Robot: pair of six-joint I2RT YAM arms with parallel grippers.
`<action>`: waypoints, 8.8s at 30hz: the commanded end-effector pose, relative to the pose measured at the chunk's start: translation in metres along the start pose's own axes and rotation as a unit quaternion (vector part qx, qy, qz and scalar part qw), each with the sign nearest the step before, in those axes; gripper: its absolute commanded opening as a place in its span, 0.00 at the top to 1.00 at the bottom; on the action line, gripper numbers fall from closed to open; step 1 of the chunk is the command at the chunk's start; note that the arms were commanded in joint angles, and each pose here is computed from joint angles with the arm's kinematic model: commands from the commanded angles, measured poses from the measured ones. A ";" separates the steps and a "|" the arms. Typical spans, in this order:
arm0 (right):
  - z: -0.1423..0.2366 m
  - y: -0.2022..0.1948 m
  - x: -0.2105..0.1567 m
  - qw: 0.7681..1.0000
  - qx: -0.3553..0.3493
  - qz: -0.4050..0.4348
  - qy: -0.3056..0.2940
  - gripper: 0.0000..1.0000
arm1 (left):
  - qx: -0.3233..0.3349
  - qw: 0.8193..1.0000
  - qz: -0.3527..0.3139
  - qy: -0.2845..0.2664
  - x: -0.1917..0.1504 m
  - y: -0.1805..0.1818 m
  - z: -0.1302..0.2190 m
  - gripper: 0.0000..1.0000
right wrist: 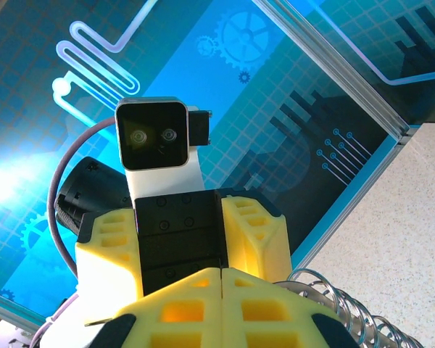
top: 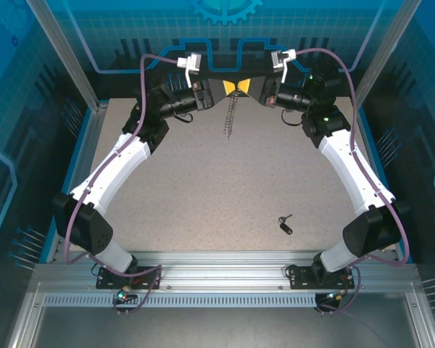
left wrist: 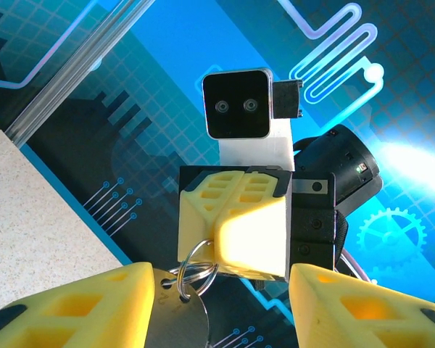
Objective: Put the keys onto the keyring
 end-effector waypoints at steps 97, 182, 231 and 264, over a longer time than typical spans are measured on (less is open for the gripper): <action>-0.014 0.017 -0.016 0.999 0.028 0.017 -0.023 0.59 | 0.082 0.983 -0.143 -0.078 -0.003 -0.029 0.024 1.00; -0.021 0.084 0.045 0.970 0.113 0.214 0.001 1.00 | -0.060 0.991 -0.108 -0.052 0.071 -0.075 0.012 0.55; -0.023 0.063 0.049 0.977 0.095 0.189 -0.004 1.00 | -0.045 0.990 -0.117 -0.062 0.064 -0.061 0.004 0.83; 0.072 -0.085 -0.011 0.966 -0.226 -0.085 -0.092 0.34 | 0.154 0.886 -0.422 -0.117 0.054 -0.079 0.047 1.00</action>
Point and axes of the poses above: each hand's point on the last joint's axis, 136 mm out from that joint toward the fingers, its own z axis back along the fingers, its own y axis along the line the jaws close on, x = y × z, the point moved 5 cm from there along z, back along the fingers, and after that the axes turned 5 degrees about -z, right-handed, at the moved point
